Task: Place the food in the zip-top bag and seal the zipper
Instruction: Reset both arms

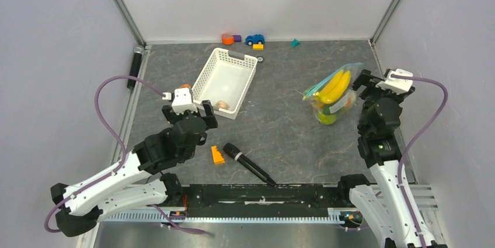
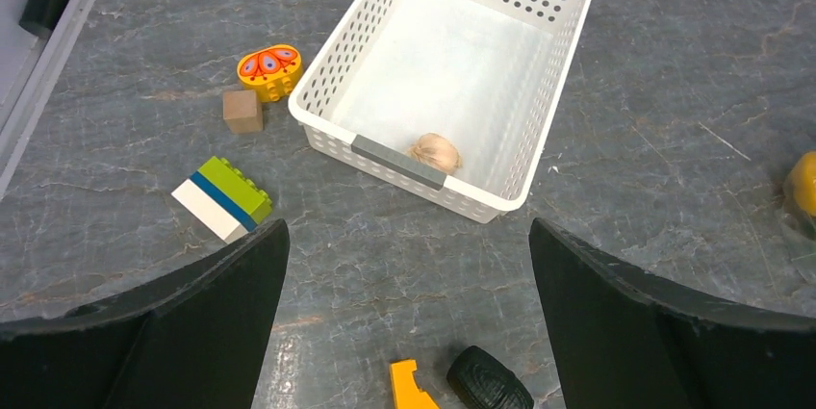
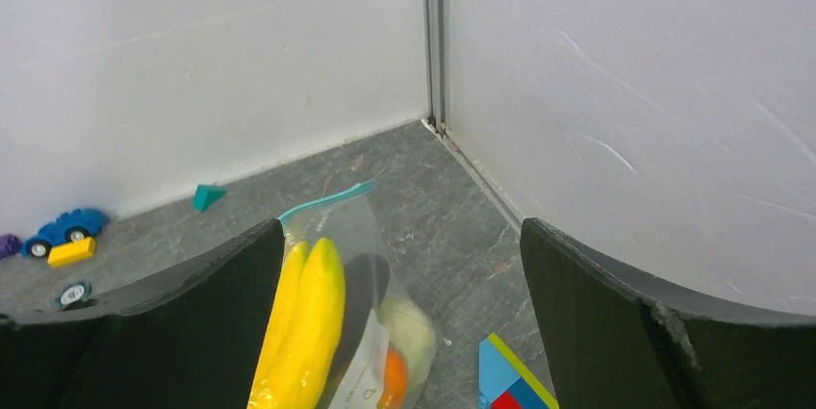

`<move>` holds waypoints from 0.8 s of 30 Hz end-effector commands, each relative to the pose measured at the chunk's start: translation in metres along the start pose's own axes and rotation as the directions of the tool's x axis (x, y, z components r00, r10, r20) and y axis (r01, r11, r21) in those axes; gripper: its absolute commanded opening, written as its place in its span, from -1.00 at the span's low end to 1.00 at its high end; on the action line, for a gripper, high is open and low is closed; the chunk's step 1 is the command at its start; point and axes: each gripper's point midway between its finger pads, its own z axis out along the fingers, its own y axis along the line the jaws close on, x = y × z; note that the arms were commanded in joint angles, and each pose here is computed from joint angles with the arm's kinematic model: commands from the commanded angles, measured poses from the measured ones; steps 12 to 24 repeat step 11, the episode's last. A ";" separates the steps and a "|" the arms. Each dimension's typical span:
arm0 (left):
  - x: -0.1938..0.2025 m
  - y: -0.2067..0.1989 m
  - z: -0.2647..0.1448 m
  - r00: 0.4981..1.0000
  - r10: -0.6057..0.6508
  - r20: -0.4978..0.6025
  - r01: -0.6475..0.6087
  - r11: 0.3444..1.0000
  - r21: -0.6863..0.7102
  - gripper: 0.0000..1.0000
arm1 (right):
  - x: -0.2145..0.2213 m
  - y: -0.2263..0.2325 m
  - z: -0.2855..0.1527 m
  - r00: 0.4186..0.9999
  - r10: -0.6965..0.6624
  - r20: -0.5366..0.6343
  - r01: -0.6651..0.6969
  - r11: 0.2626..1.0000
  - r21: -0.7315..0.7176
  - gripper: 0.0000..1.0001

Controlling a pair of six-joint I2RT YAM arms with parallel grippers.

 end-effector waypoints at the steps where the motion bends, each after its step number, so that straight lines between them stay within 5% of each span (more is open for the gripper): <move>1: -0.022 0.009 -0.005 0.993 -0.095 0.065 0.098 0.995 -0.034 0.99 | -0.013 -0.010 -0.003 0.998 0.020 0.054 -0.023 0.999 0.043 0.96; 24: -0.026 0.017 -0.009 0.990 -0.118 0.078 0.121 0.992 -0.042 0.99 | -0.012 -0.013 -0.004 0.999 0.004 0.038 -0.007 0.998 0.057 0.96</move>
